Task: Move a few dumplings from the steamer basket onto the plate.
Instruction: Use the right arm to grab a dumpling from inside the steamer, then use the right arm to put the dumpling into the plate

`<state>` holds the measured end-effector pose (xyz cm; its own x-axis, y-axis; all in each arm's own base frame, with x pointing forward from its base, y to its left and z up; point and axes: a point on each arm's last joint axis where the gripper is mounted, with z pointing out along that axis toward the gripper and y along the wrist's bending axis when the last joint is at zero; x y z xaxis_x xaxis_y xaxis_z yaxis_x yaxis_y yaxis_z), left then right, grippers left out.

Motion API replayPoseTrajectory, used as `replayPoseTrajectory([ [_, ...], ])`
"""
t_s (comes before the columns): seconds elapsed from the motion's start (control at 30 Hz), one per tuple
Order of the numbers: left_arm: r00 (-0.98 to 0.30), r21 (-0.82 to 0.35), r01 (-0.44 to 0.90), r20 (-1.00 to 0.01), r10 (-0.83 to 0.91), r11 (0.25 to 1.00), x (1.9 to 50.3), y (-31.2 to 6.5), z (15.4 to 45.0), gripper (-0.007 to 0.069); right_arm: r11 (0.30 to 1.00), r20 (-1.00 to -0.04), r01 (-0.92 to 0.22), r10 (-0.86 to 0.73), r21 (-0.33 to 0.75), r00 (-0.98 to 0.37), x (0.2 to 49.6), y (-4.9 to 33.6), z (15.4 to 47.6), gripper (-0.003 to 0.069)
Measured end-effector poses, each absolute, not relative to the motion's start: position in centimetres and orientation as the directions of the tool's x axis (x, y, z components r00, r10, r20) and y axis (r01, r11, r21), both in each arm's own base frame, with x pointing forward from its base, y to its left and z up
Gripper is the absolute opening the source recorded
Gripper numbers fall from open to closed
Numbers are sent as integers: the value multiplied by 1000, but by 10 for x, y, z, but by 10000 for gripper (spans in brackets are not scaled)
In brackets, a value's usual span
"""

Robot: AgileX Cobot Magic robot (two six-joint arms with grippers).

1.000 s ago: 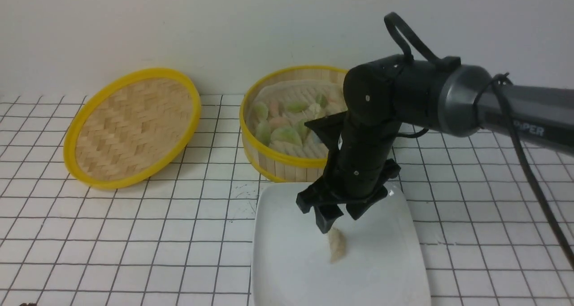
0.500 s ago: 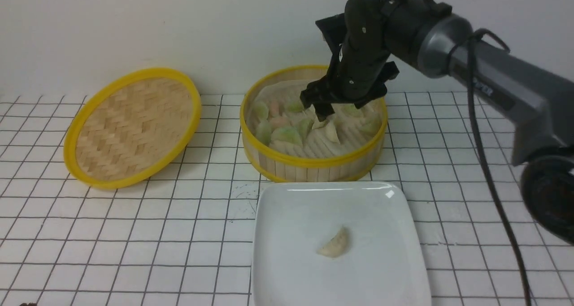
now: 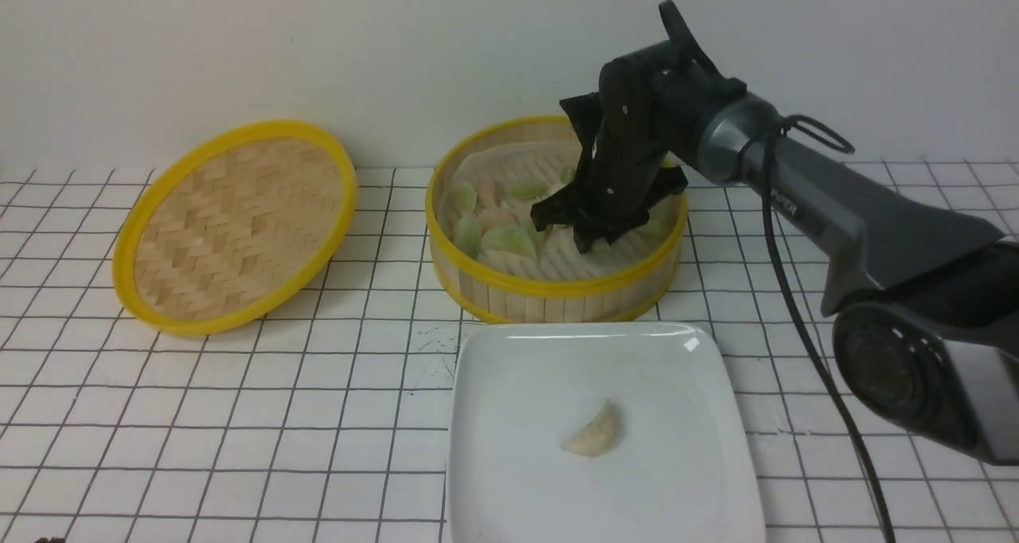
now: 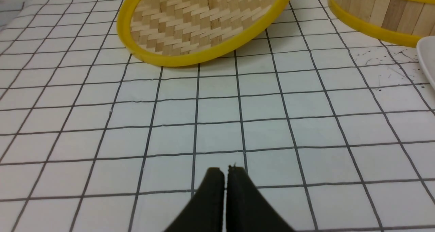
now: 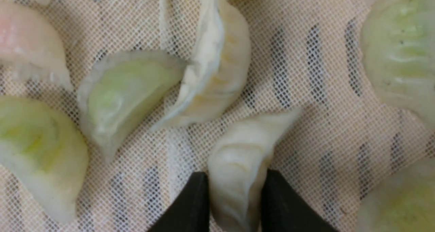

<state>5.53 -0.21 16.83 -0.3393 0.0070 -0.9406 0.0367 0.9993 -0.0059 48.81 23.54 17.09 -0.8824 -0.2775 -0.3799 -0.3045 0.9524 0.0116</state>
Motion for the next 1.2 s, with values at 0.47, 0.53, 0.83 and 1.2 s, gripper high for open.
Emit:
replayPoseTrajectory([
  [0.47, -339, -6, 37, -941, 7, 999, 55, -2, 168, -6, 921, -457, -346, -234, 178, -858, 435, 222, 291, 173],
  [0.53, -339, -6, 37, -941, 7, 999, 55, -2, 168, -6, 914, -428, -353, -244, 197, -870, 403, 215, 307, 173],
  [0.83, -339, -6, 37, -941, 7, 999, 55, -2, 168, -6, 910, -155, -381, -357, 166, -921, 319, 212, 241, 173],
  [1.2, -339, -6, 37, -941, 7, 999, 55, -2, 168, -6, 930, -144, -353, -337, 104, -930, 336, 217, 195, 450],
])
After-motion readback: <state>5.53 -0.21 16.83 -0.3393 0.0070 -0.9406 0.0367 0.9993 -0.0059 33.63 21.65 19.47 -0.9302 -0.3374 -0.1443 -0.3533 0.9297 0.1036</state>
